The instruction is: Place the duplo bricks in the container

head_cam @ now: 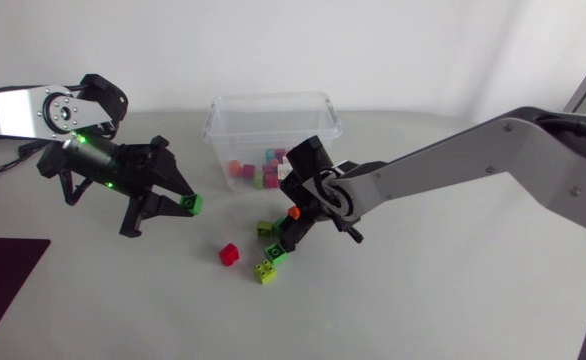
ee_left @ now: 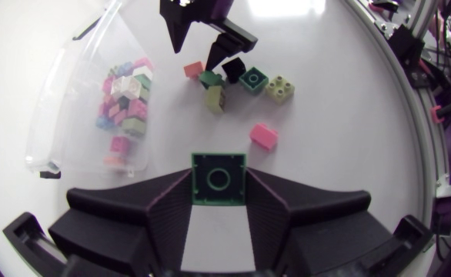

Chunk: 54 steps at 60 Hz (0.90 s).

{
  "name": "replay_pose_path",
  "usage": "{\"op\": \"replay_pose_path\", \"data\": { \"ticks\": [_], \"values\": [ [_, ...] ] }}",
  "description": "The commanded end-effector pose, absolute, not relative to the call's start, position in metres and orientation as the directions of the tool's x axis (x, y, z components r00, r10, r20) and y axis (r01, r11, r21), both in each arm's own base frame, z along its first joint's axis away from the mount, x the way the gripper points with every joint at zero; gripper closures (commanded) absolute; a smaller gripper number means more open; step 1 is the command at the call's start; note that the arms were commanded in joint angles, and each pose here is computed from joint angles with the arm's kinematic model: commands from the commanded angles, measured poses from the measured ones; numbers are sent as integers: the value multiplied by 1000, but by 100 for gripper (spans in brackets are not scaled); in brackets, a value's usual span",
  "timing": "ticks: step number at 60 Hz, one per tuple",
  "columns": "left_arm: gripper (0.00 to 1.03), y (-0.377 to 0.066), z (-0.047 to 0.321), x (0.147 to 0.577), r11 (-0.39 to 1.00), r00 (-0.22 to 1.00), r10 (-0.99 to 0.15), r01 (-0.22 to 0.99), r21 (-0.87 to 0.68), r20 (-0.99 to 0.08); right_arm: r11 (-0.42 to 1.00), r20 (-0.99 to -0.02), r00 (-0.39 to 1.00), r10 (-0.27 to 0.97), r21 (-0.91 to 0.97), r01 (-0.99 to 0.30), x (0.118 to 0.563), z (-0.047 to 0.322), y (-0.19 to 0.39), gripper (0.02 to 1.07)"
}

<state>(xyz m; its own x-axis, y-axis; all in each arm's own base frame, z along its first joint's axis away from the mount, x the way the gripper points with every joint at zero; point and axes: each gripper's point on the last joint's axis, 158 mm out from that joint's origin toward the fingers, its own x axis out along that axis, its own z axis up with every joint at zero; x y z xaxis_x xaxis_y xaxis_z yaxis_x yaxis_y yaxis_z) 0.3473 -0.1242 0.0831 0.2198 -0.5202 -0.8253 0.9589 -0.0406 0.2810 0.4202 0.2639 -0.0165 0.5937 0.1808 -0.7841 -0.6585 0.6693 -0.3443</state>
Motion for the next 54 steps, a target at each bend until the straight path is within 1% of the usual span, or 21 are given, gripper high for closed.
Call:
{"op": "replay_pose_path", "data": {
  "ticks": [1, 10, 26, 33, 37, 47, 54],
  "values": [
    [82, -126, 104, 355, -15, 252, -544, 951, 310, -800, 635, -794, 585, 165, -369, -679, 422, -22, 270, 16],
    [82, -127, 121, 360, 7, 275, -564, 945, 328, -779, 616, -802, 580, 145, -385, -687, 421, -23, 277, 16],
    [82, -122, 127, 364, 26, 288, -574, 942, 335, -767, 559, -836, 536, 119, -390, -731, 423, -26, 270, 16],
    [82, -120, 130, 366, 31, 297, -573, 939, 342, -764, 546, -854, 495, 160, -341, -765, 424, -28, 266, 16],
    [82, -121, 139, 371, 53, 310, -580, 937, 345, -754, 528, -864, 456, 212, -291, -797, 421, -27, 265, 16],
    [82, -131, 151, 375, 91, 321, -591, 938, 334, -740, 450, -873, 379, 306, -218, -866, 408, -25, 267, 16],
    [82, -137, 158, 374, 91, 326, -598, 935, 342, -732, 418, -879, 305, 366, -138, -898, 402, -24, 267, 16]
  ]
}}
